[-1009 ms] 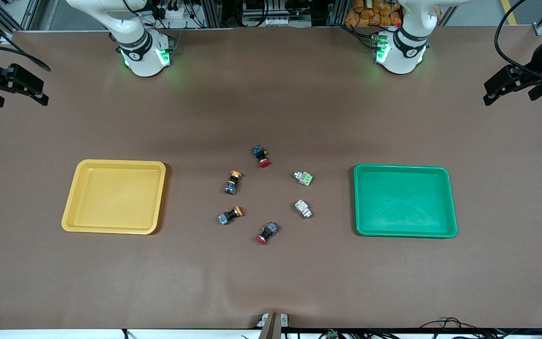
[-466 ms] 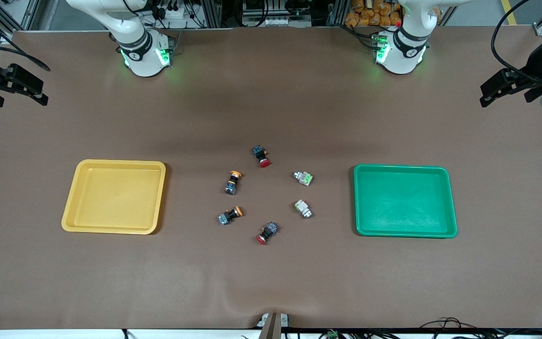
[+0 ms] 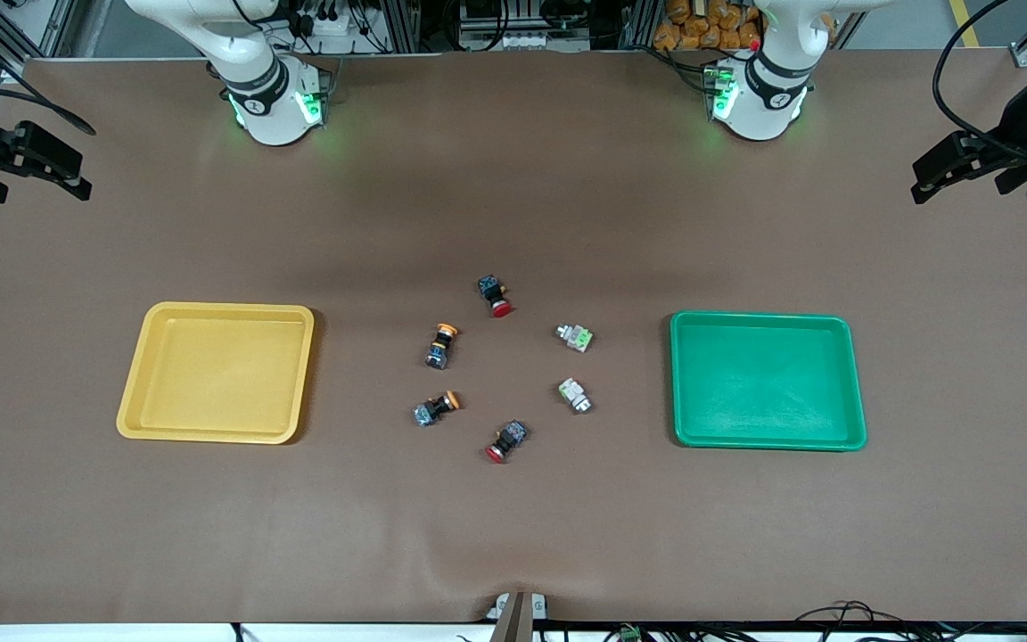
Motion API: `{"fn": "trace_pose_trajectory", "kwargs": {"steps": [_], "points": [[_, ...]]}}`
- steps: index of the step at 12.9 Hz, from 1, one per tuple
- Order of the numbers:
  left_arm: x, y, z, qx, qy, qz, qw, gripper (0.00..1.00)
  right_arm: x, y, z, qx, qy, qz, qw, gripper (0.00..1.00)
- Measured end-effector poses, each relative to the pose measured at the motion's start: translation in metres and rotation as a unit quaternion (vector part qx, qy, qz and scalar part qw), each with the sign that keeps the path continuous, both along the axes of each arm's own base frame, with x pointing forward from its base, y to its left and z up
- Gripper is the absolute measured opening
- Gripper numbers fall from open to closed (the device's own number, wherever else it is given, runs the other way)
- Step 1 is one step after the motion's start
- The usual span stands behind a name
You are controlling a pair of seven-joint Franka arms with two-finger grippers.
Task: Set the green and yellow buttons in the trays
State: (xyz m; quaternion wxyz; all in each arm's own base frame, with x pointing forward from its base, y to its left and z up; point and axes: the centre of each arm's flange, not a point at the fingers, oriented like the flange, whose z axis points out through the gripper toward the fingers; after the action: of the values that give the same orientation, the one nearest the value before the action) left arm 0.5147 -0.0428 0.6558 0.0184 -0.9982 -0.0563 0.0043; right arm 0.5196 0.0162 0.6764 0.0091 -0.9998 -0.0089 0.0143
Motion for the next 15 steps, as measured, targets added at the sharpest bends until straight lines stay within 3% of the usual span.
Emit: {"fn": "trace_pose_trajectory", "kwargs": {"steps": [7,11,15], "points": [[0.019,-0.002,-0.039,0.000,0.033,0.002,0.999,1.00,0.000,0.000,0.000,0.000,0.000,0.000,1.000,1.00],[0.052,-0.038,-0.095,-0.006,0.053,-0.022,0.998,1.00,0.000,-0.001,-0.001,0.000,0.001,0.000,1.000,1.00],[0.074,-0.102,-0.149,-0.017,0.051,0.016,0.998,1.00,0.001,-0.002,-0.001,0.000,0.002,-0.002,1.000,1.00]]}}
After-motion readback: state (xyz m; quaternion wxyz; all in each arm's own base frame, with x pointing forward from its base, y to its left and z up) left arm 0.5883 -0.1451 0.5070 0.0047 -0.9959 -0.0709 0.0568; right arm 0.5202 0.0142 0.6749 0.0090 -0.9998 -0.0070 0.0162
